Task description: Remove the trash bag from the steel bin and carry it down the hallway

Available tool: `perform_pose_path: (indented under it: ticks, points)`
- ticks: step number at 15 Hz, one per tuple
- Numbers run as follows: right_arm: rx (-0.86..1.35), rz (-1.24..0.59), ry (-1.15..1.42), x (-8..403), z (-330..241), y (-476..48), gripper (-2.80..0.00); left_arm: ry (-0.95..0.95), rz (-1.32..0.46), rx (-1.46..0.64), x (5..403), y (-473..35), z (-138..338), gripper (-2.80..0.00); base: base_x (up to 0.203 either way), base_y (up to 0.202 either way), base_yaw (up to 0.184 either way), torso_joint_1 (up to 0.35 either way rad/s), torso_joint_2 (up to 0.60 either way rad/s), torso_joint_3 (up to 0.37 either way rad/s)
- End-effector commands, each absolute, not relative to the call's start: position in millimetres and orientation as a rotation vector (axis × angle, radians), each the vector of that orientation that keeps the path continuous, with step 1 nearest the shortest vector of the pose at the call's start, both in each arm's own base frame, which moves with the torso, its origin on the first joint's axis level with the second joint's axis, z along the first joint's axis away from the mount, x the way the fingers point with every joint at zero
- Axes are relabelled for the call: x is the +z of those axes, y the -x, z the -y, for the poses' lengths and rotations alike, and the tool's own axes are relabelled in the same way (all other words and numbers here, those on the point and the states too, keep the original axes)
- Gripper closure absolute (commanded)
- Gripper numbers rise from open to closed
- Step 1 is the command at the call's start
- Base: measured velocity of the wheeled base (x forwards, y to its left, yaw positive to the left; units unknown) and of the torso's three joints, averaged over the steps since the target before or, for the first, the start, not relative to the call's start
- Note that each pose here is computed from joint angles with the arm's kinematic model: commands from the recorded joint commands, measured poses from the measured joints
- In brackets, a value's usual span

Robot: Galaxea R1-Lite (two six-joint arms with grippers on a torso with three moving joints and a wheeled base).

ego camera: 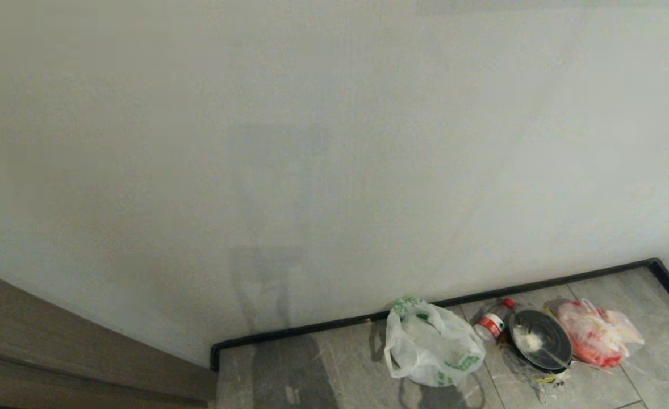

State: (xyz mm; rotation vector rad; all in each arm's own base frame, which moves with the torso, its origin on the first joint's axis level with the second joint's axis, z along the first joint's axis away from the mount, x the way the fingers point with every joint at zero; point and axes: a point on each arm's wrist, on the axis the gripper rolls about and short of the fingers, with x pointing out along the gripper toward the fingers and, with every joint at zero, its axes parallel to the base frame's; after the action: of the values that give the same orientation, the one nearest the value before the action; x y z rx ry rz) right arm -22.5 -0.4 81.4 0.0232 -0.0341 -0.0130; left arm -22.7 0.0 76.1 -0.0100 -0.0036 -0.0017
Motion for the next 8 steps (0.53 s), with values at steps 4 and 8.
perform_pose_path:
  ticks: [4,8]
  points:
    - [-0.009,0.012,-0.009,76.6,0.3,23.2,0.00,0.011,0.005,-0.002,76.1,22.7,0.0,0.00,0.000,0.000,0.000,0.000,0.00,0.000]
    - [-0.009,0.011,-0.008,76.7,0.3,23.0,0.00,0.008,0.005,-0.002,76.1,22.7,0.0,0.00,0.000,0.000,0.000,0.000,0.00,0.000]
